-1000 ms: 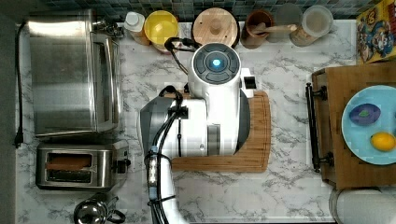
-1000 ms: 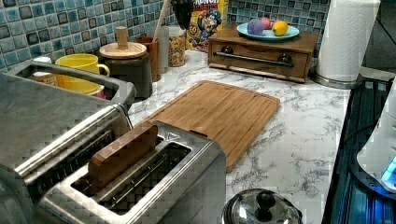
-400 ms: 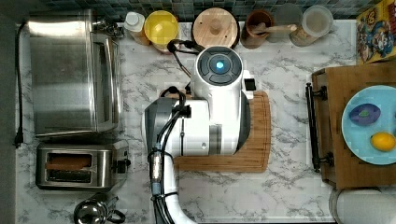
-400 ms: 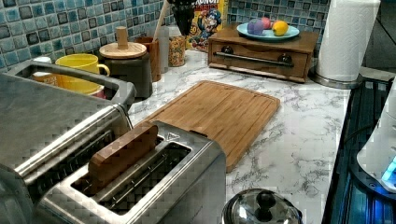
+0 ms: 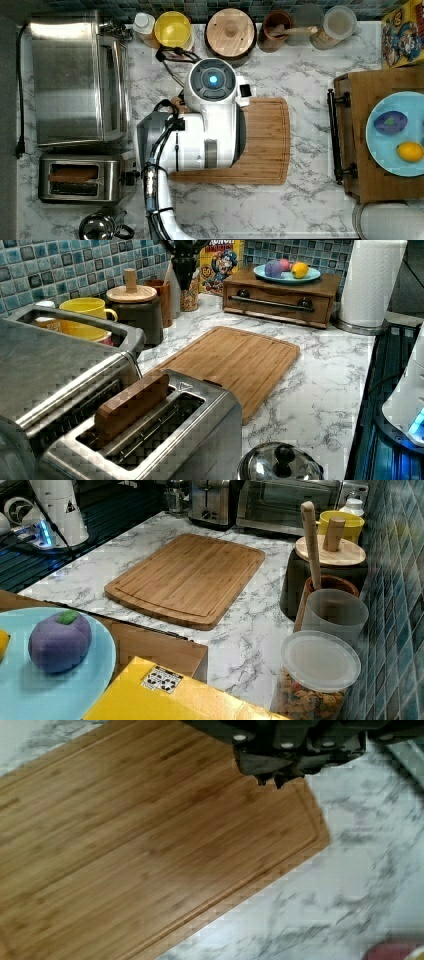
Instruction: Turn on the toaster.
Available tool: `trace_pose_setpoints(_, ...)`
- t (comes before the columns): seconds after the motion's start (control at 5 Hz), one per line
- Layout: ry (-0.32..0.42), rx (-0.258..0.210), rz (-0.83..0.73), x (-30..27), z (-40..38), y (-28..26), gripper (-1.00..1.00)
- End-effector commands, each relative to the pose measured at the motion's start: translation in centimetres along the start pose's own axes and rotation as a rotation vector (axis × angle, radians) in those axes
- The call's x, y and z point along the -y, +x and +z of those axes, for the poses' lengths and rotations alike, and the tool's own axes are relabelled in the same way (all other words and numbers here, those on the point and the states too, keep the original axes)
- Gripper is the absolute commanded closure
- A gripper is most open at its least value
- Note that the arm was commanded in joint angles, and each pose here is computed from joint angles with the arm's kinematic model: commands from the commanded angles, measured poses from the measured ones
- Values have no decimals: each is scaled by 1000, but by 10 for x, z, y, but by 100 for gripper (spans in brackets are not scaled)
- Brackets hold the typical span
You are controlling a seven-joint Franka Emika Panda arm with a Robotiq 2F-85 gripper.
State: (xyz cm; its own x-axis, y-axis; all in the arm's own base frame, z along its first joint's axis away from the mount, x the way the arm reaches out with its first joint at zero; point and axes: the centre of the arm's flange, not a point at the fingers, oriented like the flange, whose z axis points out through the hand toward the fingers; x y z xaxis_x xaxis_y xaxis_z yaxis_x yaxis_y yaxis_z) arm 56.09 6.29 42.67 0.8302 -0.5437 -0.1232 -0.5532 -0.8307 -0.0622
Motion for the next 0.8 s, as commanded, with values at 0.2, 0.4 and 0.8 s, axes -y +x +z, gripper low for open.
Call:
trace_pose_setpoints(0.2, -3, 82, -219, 47, 18, -105, 100)
trace_pose_setpoints(0.4, 8, 92, -244, 44, 26, -128, 100)
trace_pose_setpoints(0.8, 59, 70, -357, 43, 14, -171, 100)
